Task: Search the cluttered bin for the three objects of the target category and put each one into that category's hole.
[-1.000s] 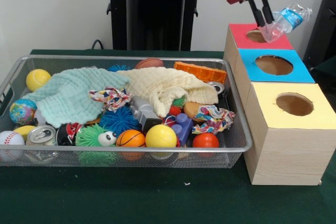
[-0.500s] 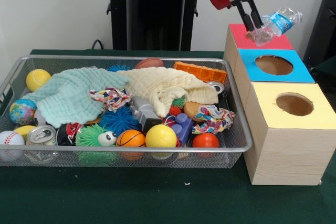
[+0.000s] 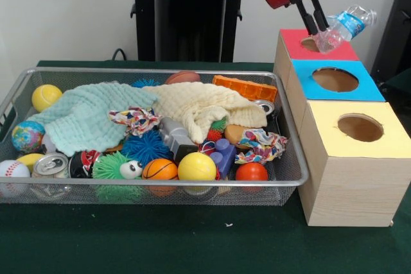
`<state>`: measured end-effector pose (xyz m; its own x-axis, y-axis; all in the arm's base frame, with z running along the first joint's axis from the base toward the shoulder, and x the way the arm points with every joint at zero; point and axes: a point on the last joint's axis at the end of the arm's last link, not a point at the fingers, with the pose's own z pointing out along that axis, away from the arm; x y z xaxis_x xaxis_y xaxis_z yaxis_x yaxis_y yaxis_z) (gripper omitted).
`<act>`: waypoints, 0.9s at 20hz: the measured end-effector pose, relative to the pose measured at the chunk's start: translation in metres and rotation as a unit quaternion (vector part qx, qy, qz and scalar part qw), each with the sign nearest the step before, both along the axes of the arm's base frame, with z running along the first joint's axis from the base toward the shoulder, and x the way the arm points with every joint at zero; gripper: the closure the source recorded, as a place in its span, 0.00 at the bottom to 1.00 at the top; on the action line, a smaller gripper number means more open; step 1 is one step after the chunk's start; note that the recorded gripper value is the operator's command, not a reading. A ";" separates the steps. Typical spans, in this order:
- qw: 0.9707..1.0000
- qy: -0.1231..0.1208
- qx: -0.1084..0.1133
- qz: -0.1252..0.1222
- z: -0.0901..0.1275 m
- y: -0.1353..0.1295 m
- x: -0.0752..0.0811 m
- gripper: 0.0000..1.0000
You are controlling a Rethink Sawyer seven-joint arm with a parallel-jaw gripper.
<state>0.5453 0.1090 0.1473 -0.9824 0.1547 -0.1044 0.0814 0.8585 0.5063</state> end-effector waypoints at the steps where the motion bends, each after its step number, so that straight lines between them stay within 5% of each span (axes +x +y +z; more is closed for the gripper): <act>1: 1.000 -0.001 -0.001 0.001 0.001 0.001 0.000 1.00; 18: 0.999 -0.036 -0.028 0.026 -0.015 0.031 -0.012 1.00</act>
<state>0.5333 0.1401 0.1325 -0.9785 0.0959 -0.1823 0.0013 0.8879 0.4600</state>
